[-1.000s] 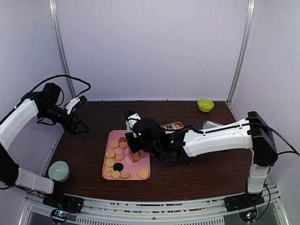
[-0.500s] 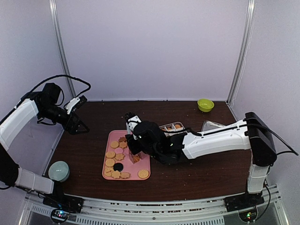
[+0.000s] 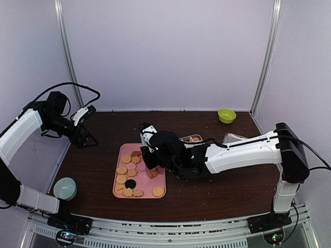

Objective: Pack the cookies
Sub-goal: Pick up the fake cookies from the plate, then place the fake cookies in the empty pocket of the box.

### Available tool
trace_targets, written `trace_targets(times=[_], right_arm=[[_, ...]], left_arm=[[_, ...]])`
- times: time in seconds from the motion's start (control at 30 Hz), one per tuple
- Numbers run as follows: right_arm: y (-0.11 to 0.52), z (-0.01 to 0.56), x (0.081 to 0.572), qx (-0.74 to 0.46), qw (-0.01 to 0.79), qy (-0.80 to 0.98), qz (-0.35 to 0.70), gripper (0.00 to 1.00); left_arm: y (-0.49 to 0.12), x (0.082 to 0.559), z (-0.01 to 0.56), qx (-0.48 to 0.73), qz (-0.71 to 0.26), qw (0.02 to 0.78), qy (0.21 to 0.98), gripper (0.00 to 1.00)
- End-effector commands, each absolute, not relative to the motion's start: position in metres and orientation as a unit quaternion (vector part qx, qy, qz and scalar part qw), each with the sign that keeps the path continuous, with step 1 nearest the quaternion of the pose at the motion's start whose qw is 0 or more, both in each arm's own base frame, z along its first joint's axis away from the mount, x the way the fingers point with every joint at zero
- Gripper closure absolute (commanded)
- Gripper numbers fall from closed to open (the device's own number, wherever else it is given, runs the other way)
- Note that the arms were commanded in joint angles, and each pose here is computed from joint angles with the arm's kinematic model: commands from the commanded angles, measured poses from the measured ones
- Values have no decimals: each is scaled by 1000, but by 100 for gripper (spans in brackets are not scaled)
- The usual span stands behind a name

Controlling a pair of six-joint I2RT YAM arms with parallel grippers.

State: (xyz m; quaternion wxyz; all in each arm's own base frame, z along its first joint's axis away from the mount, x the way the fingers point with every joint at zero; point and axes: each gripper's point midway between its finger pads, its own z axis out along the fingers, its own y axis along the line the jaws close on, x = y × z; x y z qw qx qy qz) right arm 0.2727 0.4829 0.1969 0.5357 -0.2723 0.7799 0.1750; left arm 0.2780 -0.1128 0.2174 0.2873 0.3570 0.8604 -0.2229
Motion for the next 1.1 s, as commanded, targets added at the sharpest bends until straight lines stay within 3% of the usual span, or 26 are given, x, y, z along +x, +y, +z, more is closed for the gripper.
trace_targets(times=[0.0,0.2,0.57,0.87,1.07], right_arm=[[461,293,283,-228,597,741,204,79],[402,330,306,-189,628,735,172,79],[268,295,365,-100,621,775,56,79],[261,275,379,-97,609,786,43,79],[252,279,391,-90,611,786,25,78]], left_arm=[[-115,278,230,368,-221,306,850,2],[-115,278,231,368,-220,308,849,2],[-117,275,225,370,-232,300,848,2],[-131,274,213,379,-268,277,842,2],[-174,288,199,429,-275,243,826,3]])
